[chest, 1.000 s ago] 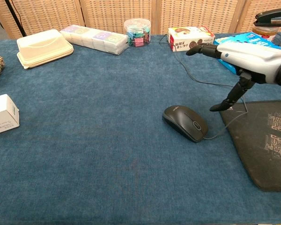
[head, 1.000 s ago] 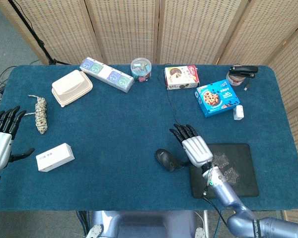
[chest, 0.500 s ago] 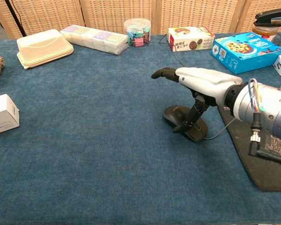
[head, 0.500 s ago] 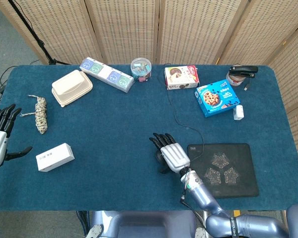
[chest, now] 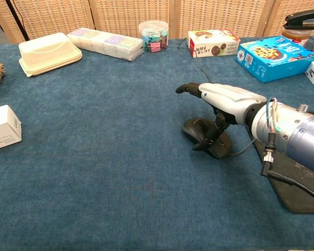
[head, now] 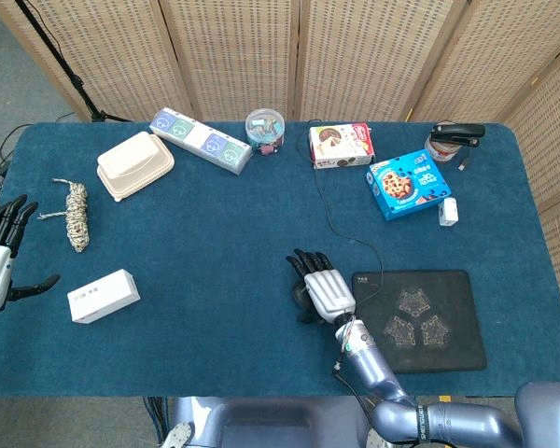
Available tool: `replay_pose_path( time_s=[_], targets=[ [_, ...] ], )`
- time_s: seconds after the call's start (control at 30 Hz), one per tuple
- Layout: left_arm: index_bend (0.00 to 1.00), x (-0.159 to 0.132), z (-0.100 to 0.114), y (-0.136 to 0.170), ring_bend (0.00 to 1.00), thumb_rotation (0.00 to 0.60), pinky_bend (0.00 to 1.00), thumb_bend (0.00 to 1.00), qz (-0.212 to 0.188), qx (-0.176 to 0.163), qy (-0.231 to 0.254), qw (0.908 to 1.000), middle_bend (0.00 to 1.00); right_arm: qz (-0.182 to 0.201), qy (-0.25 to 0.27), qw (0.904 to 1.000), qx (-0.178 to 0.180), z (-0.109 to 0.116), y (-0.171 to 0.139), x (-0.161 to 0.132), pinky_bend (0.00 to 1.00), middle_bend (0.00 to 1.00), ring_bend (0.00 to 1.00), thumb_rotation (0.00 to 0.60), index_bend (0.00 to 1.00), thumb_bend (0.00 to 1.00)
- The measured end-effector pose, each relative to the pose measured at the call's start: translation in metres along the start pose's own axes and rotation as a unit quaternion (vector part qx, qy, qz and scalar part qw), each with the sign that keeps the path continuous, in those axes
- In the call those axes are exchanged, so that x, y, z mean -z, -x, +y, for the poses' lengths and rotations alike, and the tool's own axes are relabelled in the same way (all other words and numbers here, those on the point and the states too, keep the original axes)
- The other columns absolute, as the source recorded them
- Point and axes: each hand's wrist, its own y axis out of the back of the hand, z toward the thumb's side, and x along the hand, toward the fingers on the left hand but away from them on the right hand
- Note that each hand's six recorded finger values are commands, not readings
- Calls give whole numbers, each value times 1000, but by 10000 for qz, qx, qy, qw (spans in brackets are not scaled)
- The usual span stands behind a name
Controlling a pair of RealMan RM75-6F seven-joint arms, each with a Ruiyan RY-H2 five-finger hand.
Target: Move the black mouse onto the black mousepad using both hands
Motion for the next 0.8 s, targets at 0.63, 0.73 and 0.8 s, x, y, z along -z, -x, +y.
replay_pose_path(
  time_s=[0.63, 0.73, 0.8],
  targets=[
    [0, 0, 0, 1, 0, 600, 0, 0, -28, 87, 121, 9999, 0, -356, 373, 9986, 134, -16, -2, -2, 168, 17, 118, 600, 0, 0],
    [0, 1, 1, 1, 0, 600, 0, 0, -14, 67, 152, 9999, 0, -413, 370, 9983, 150, -18, -1, -1, 252, 58, 160, 600, 0, 0],
    [0, 2, 2, 1, 0, 600, 0, 0, -7, 60, 167, 9998, 0, -436, 341, 9983, 188, -18, 0, -1, 318, 104, 204, 600, 7, 0]
  ],
)
